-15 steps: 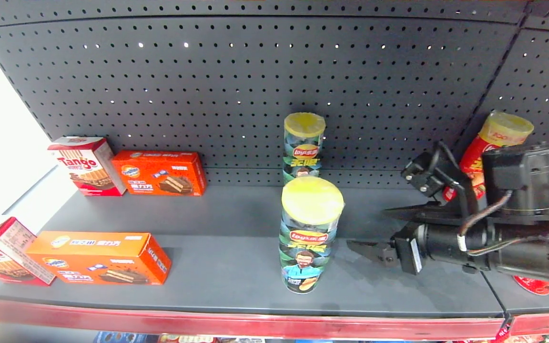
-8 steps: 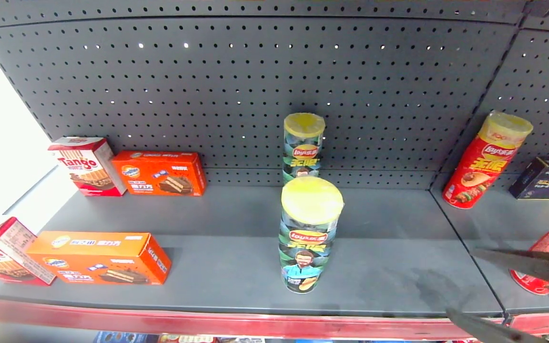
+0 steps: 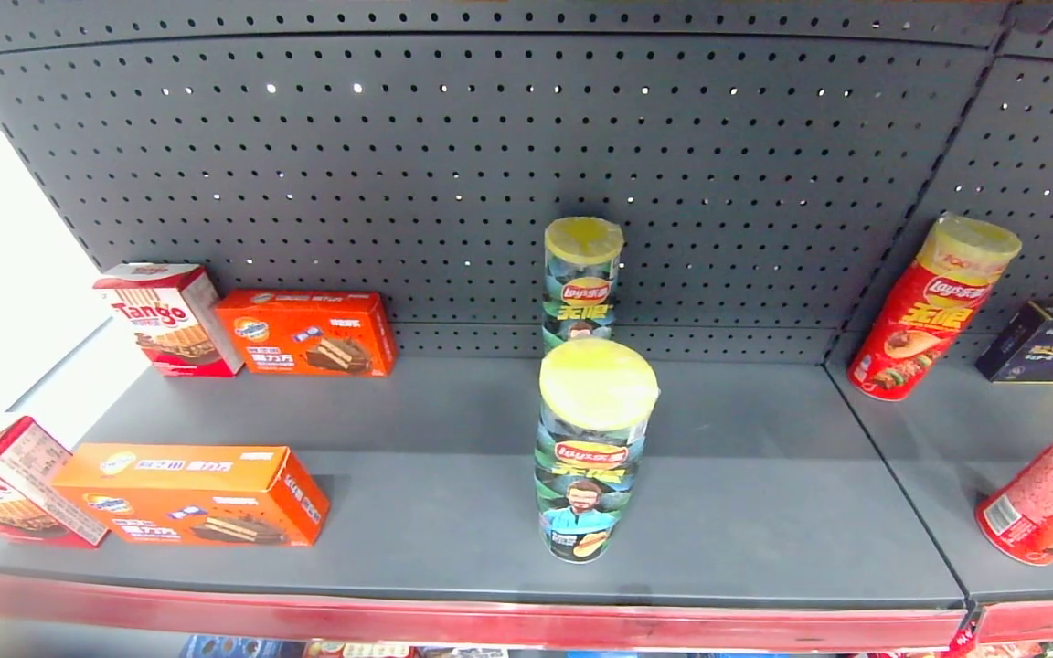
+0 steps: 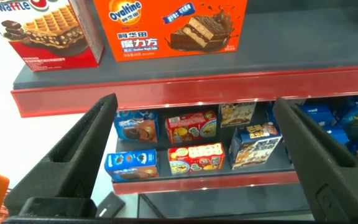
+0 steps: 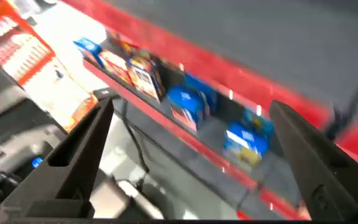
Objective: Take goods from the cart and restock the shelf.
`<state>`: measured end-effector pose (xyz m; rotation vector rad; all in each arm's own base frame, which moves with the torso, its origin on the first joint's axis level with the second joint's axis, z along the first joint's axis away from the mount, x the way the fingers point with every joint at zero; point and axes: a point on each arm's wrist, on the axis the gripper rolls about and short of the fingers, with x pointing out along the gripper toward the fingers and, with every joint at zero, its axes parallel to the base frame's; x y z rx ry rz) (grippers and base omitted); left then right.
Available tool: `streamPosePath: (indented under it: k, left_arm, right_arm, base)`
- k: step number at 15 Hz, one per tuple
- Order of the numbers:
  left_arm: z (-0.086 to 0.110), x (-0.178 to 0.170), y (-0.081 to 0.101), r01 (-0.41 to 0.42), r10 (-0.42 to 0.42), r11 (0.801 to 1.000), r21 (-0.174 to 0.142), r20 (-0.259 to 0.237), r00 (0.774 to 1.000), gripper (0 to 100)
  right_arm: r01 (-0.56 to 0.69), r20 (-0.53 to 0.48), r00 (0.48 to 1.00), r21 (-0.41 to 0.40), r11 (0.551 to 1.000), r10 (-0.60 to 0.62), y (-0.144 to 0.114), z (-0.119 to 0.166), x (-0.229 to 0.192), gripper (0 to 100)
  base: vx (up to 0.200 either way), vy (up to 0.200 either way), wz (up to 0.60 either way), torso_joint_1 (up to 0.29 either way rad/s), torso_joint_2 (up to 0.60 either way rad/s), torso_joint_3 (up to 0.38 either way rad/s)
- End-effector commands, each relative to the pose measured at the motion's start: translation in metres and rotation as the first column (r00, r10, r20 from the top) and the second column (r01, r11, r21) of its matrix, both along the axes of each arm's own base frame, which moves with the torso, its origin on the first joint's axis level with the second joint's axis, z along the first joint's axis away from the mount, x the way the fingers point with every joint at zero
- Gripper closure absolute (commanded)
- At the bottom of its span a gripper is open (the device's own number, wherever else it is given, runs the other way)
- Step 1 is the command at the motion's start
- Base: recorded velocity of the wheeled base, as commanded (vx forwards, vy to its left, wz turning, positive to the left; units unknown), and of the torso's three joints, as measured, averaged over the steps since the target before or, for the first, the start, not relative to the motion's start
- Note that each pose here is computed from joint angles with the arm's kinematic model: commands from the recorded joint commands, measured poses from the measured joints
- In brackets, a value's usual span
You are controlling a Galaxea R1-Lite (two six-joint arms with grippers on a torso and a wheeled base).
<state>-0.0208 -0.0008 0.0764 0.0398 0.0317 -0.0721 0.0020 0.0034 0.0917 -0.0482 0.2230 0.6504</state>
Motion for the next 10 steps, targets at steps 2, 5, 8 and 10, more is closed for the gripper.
streamPosePath:
  k: [2, 5, 8, 10]
  left_arm:
    - [-0.0014, -0.002, -0.0001, -0.019, 0.019, 1.0, 0.004, 0.029, 0.999, 0]
    - [-0.0014, -0.002, -0.0001, -0.022, 0.022, 1.0, 0.005, 0.029, 0.999, 0]
    - [-0.0014, -0.002, -0.0001, -0.022, 0.022, 1.0, 0.001, 0.029, 0.999, 0]
    - [-0.0014, -0.002, -0.0001, -0.025, 0.026, 1.0, -0.007, 0.028, 0.999, 0]
  right_arm:
    - [0.265, 0.106, 0.956, 0.078, 0.961, -0.273, -0.0082, -0.007, -0.0169, 0]
    - [0.44, 0.129, 0.883, 0.104, 0.892, -0.451, -0.0113, -0.0151, -0.0191, 0]
    - [0.439, 0.129, 0.885, 0.096, 0.894, -0.448, -0.0111, -0.0151, -0.0191, 0]
    - [0.492, 0.093, 0.863, 0.059, 0.868, -0.496, -0.009, -0.0141, -0.0155, 0]
  base:
    - [0.0, 0.0, 0.0, 0.0, 0.0, 0.0]
    - [0.0, 0.0, 0.0, 0.0, 0.0, 0.0]
    - [0.0, 0.0, 0.0, 0.0, 0.0, 0.0]
    - [0.0, 0.0, 0.0, 0.0, 0.0, 0.0]
